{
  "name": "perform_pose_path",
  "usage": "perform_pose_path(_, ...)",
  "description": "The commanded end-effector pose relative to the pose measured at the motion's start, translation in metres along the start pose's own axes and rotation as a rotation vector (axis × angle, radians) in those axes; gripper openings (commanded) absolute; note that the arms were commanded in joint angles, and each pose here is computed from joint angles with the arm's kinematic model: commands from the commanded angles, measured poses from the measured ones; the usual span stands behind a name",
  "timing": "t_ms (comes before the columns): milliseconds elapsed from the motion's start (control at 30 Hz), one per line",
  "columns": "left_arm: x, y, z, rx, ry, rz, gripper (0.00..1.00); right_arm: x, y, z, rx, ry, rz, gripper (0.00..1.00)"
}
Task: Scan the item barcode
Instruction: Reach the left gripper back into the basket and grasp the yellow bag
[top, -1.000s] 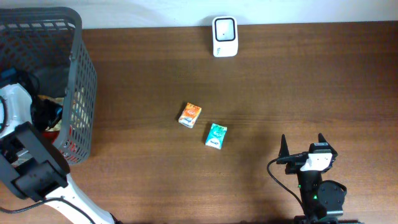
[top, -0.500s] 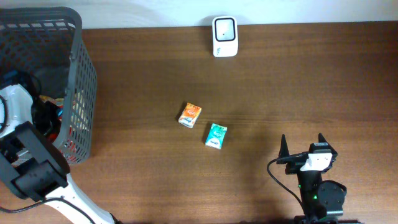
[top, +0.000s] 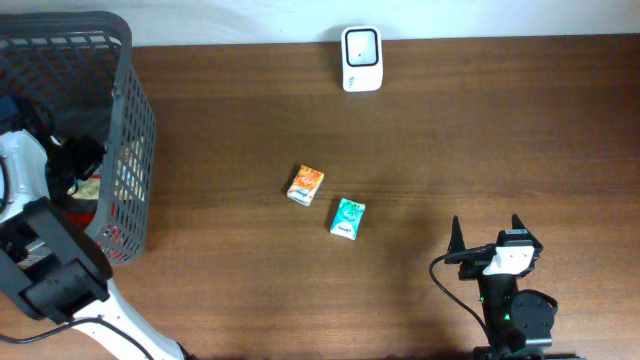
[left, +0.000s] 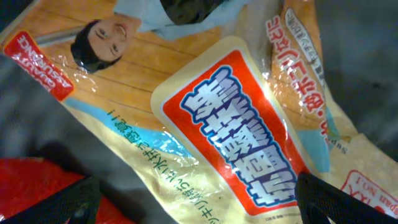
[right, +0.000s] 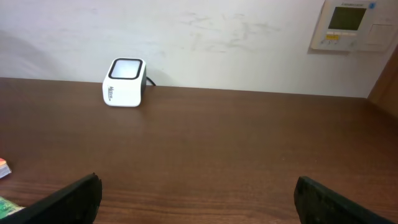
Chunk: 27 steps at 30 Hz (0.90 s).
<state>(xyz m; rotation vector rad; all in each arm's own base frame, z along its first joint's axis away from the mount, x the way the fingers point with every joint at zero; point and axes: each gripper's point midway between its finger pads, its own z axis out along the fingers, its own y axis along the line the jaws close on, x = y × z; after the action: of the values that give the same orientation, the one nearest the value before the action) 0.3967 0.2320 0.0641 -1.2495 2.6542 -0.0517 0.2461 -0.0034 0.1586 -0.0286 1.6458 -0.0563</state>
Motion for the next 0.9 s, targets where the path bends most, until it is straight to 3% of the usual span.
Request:
perform_pose_path(0,0.0,-0.011,0.001,0.046,-0.016,0.044,0.98,0.004,-0.004,0.0,0.018,0.007,0.009,0.98)
perform_pose_path(300,0.009,-0.009,0.034,0.055,-0.038,0.054,0.86,0.004,-0.004,0.0,0.018,0.007,0.009,0.98)
perform_pose_path(467,0.007,-0.009,0.034,0.053,-0.048,0.058,0.43,0.004,-0.004,0.0,0.018,0.007,0.009,0.98)
perform_pose_path(533,0.007,-0.009,0.033,0.053,-0.048,0.059,0.06,0.004,-0.004,0.0,0.018,0.007,0.009,0.98)
perform_pose_path(567,0.007,-0.009,0.033,0.054,-0.047,0.063,0.0,0.004,-0.004,0.0,0.018,0.007,0.009,0.98)
perform_pose_path(767,-0.015,-0.018,-0.007,0.074,-0.113,0.063,0.0,0.004,-0.004,0.0,0.018,0.007,0.009,0.98)
perform_pose_path(867,-0.034,-0.027,-0.058,0.106,-0.206,0.07,0.0,0.004,-0.004,0.0,0.018,0.007,0.009,0.98)
